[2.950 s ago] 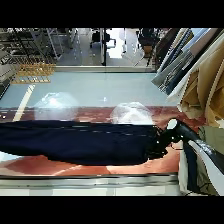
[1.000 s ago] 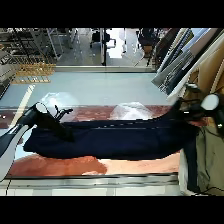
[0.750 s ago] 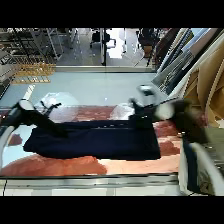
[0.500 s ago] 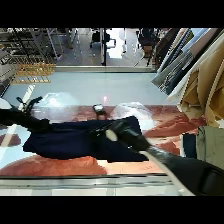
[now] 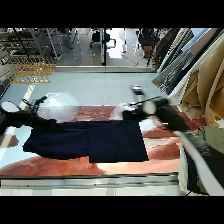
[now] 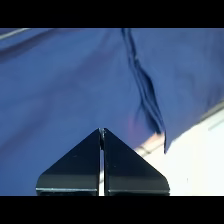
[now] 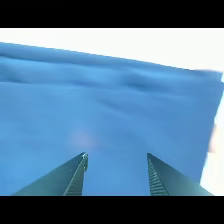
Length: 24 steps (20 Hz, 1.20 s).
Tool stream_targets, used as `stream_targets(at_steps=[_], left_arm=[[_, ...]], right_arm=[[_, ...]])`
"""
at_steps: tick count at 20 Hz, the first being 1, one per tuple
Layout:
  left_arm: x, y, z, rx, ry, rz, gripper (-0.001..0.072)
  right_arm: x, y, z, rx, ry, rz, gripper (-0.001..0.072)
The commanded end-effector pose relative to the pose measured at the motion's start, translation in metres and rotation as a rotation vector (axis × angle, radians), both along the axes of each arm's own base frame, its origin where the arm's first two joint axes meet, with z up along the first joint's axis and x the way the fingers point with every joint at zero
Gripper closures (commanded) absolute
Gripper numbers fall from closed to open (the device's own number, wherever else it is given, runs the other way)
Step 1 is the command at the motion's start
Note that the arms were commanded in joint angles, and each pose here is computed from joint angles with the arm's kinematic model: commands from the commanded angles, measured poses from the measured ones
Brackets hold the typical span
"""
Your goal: Fold the clothes and pants, and hang the long-sleeved shirts on hangers.
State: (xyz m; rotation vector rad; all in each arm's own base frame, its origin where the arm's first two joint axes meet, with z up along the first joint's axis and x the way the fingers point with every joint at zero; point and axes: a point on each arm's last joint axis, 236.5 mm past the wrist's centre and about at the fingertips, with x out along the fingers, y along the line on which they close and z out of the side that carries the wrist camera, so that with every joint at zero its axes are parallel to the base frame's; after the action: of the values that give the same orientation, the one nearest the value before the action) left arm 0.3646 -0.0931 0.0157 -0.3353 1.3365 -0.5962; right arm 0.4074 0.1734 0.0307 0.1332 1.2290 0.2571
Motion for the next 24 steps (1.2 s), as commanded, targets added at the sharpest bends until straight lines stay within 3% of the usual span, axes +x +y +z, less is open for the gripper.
stream_targets(at_steps=[1,2,3,4,6,8,13,14,16,17,18,19,23,24], left_arm=[[-0.001,-0.049,-0.032,0.019,-0.051,-0.052,0.0699],[-0.005,-0.062,-0.042,0.023,-0.041,-0.079,0.0698],[-0.011,-0.076,-0.052,0.023,-0.018,-0.115,0.0699],[-0.016,-0.087,-0.062,0.028,0.003,-0.143,0.0699],[-0.027,-0.105,-0.087,0.034,0.068,-0.177,0.0699],[-0.037,-0.114,-0.105,0.041,0.116,-0.209,0.0699],[-0.037,-0.118,-0.116,0.049,0.137,-0.189,0.0700],[-0.036,-0.118,-0.116,0.049,0.137,-0.188,0.0700],[-0.036,-0.118,-0.116,0.047,0.136,-0.186,0.0700],[-0.036,-0.118,-0.115,0.046,0.135,-0.187,0.0699],[-0.036,-0.119,-0.111,0.040,0.139,-0.197,0.0699],[-0.040,-0.117,-0.098,0.025,0.158,-0.222,0.0699],[-0.035,-0.085,-0.022,-0.014,0.104,-0.240,0.0699],[-0.033,-0.073,-0.011,-0.013,0.082,-0.216,0.0699]], right_arm=[[-0.047,-0.075,-0.024,0.138,0.175,-0.038,0.0265],[-0.055,-0.076,-0.036,0.221,0.204,-0.038,0.0230],[-0.058,-0.076,-0.046,0.282,0.199,-0.026,0.0124],[-0.060,-0.074,-0.054,0.335,0.193,-0.016,0.0070],[-0.064,-0.068,-0.066,0.384,0.200,0.044,0.0060],[-0.067,-0.066,-0.082,0.383,0.229,0.085,0.0005],[-0.068,-0.058,-0.120,0.436,0.305,0.096,0.0009],[-0.065,-0.052,-0.123,0.457,0.297,0.097,0.0033],[-0.055,-0.041,-0.125,0.465,0.257,0.106,0.0239],[-0.052,-0.037,-0.124,0.456,0.239,0.124,0.0391],[-0.051,-0.037,-0.122,0.438,0.235,0.149,0.0619],[-0.052,-0.047,-0.120,0.388,0.258,0.155,0.0702],[-0.029,-0.194,-0.083,-0.172,0.219,-0.176,0.0703],[-0.025,-0.223,-0.058,-0.252,0.172,-0.250,0.0703]])
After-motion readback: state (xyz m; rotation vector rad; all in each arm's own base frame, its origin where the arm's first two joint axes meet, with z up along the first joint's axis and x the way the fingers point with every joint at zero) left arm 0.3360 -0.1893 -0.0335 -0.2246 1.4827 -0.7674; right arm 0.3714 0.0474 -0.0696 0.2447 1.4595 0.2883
